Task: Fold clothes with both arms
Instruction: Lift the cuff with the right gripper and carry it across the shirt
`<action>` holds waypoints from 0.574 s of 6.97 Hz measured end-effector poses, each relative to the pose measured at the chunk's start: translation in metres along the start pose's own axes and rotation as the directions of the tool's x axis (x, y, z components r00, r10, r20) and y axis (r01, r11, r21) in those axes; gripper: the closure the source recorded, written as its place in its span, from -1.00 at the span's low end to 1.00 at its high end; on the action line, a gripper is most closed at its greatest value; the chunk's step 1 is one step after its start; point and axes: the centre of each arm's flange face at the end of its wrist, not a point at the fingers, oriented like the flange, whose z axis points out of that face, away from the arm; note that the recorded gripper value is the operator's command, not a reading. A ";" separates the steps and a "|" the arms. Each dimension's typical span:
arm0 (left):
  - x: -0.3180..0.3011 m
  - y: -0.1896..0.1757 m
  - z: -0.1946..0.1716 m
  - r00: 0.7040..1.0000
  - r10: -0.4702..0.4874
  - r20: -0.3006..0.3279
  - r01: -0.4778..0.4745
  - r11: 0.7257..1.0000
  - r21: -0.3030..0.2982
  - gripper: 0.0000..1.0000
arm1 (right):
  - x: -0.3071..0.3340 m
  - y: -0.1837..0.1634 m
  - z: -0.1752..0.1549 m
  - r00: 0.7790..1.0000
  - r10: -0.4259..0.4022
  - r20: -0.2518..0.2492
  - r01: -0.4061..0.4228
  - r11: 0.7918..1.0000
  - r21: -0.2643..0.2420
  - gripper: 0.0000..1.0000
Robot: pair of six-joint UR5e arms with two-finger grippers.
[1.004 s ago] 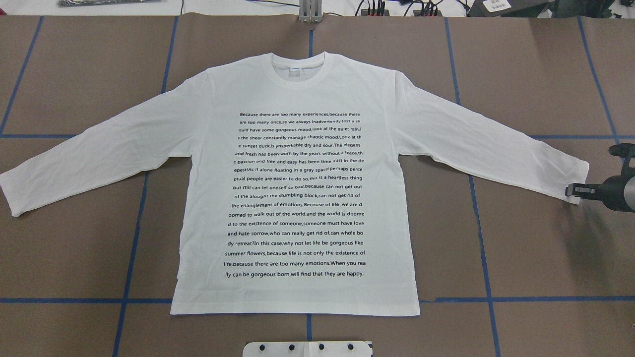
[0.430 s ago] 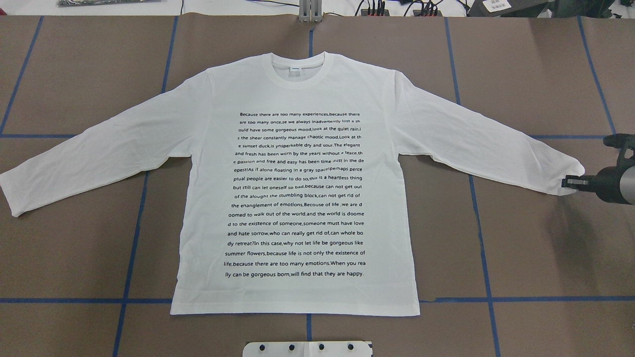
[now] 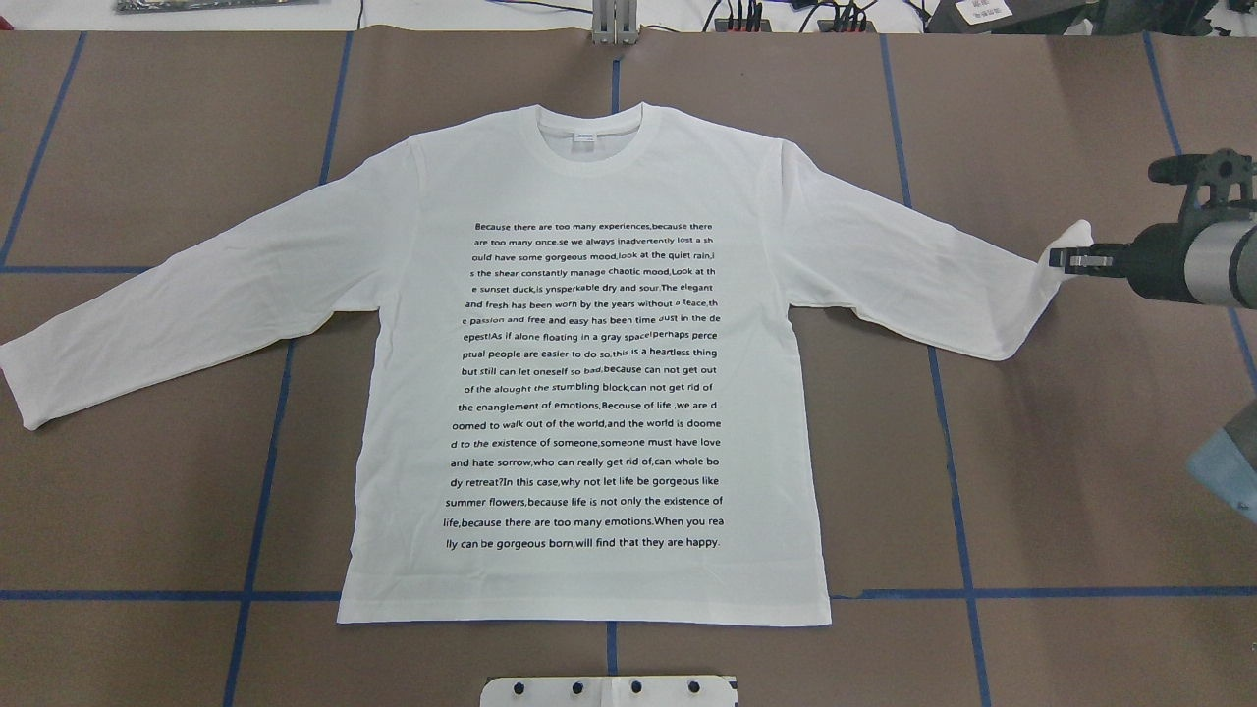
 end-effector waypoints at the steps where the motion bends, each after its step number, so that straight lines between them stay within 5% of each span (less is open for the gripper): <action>1: 0.000 0.000 0.000 1.000 0.000 0.000 0.000 1.000 0.000 -1.00 | -0.031 -0.031 0.003 0.998 -0.063 0.030 0.062 0.998 0.032 1.00; 4: 0.000 -0.001 0.000 1.000 -0.003 0.000 0.003 1.000 0.002 -1.00 | -0.194 -0.133 0.025 1.000 -0.001 -0.020 0.002 1.000 0.002 1.00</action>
